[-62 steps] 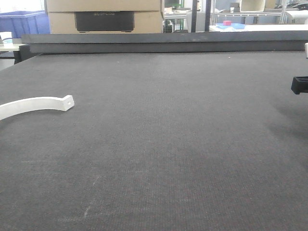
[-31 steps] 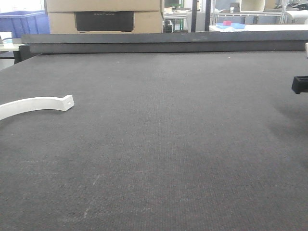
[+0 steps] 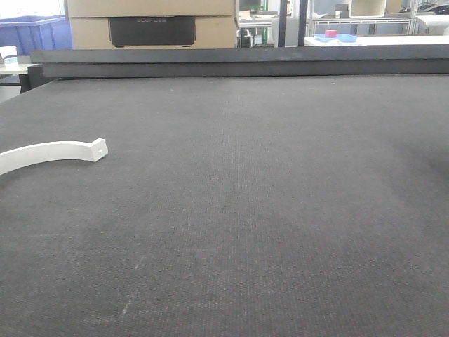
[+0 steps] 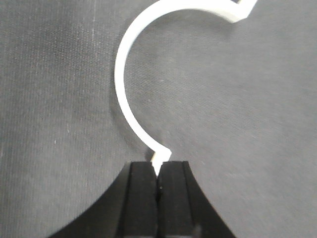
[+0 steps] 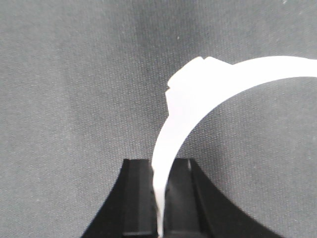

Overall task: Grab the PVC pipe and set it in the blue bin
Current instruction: 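Lower both grippers onto the ends of the white curved pipe and close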

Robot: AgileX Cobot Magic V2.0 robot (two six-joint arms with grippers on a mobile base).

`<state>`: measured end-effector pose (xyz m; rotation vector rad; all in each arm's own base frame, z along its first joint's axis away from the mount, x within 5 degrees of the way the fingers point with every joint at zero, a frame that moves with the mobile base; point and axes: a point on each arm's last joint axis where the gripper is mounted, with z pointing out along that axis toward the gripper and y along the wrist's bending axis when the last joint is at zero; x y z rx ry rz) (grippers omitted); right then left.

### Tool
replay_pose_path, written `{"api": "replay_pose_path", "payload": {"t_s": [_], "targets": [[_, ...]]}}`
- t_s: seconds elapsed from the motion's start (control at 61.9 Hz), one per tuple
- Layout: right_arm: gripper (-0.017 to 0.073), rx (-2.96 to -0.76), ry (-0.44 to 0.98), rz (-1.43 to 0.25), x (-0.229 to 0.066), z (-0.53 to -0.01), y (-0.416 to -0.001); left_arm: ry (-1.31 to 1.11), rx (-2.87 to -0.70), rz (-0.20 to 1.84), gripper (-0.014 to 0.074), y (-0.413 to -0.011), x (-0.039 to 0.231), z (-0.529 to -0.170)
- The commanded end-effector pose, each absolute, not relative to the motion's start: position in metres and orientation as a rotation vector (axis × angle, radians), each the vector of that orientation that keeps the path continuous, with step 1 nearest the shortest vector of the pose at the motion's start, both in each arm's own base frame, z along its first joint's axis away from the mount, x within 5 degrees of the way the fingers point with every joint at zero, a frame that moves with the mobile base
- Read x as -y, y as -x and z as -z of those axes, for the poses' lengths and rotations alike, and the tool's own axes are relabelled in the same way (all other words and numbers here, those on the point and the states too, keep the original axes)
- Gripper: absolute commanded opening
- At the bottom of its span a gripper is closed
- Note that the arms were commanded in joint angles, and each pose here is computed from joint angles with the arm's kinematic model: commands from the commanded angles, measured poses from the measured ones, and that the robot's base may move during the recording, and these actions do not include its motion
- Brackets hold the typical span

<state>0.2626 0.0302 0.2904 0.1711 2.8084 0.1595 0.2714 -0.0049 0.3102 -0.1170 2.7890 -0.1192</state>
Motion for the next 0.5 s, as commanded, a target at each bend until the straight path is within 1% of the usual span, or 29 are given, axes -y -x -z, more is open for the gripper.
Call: {"api": "replay_pose_path", "payload": {"t_s": [0.0, 0.161, 0.21, 0.274, 0.387, 0.42, 0.484], "targets": [[-0.0155, -2.793, -0.143, -0.145, -0.029, -0.295, -0.261, 0.133, -2.821, 0.113, -0.0111, -0.291, 0.004, -0.300], [-0.0155, -2.802, -0.132, -0.142, -0.029, -0.293, -0.261, 0.106, -2.874, 0.026, -0.0106, -0.317, -0.001, -0.281], [-0.0155, -2.804, -0.132, -0.141, -0.029, -0.292, -0.261, 0.095, -2.891, -0.005, -0.0070, -0.323, -0.003, -0.273], [-0.0155, -2.806, -0.133, -0.141, -0.029, -0.291, -0.261, 0.084, -2.899, -0.031, 0.0020, -0.330, -0.004, -0.266], [-0.0155, -2.811, -0.134, -0.140, -0.029, -0.286, -0.260, 0.085, -2.929, -0.029, 0.0223, -0.339, -0.004, -0.250], [-0.0155, -2.812, -0.135, -0.139, -0.029, -0.285, -0.259, 0.091, -2.938, -0.016, 0.0267, -0.341, -0.003, -0.246], [-0.0155, -2.818, -0.136, -0.138, -0.029, -0.280, -0.258, 0.103, -2.953, 0.008, 0.0314, -0.345, -0.002, -0.238]]}}
